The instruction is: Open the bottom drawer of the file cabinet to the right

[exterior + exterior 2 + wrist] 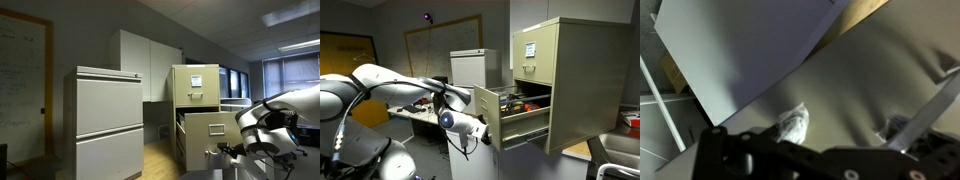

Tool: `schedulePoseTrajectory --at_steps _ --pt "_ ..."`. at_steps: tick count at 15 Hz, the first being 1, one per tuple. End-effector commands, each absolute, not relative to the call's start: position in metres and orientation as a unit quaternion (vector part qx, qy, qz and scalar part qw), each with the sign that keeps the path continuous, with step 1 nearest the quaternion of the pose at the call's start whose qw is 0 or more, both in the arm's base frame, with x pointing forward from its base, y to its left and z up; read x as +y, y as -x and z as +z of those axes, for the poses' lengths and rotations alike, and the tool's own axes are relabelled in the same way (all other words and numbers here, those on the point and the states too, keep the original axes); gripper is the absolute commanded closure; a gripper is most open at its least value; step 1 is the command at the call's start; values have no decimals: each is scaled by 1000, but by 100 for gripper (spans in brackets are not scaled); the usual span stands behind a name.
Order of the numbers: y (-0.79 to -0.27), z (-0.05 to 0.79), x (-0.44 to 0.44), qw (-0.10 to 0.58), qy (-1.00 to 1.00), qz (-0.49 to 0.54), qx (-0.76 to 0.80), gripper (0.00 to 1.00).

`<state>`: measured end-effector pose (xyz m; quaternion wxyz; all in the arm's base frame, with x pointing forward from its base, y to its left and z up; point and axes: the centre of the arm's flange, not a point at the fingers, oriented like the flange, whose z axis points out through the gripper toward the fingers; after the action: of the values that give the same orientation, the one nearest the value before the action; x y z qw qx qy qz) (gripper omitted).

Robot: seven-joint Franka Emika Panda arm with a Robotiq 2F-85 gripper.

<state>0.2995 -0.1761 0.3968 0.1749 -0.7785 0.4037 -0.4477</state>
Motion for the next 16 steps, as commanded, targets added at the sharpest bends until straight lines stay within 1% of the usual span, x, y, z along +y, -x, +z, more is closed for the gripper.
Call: schedulePoseTrajectory --at_steps 1,4,10,14,16 --pt "-241 354 -146 149 747 -520 387 0" --pt "-232 353 -137 119 735 -544 387 0" --pt "-215 362 -123 20 727 -585 359 0" --pt "-198 397 -129 -34 710 -614 344 0" --pt "-189 411 -129 -53 725 -598 338 0"
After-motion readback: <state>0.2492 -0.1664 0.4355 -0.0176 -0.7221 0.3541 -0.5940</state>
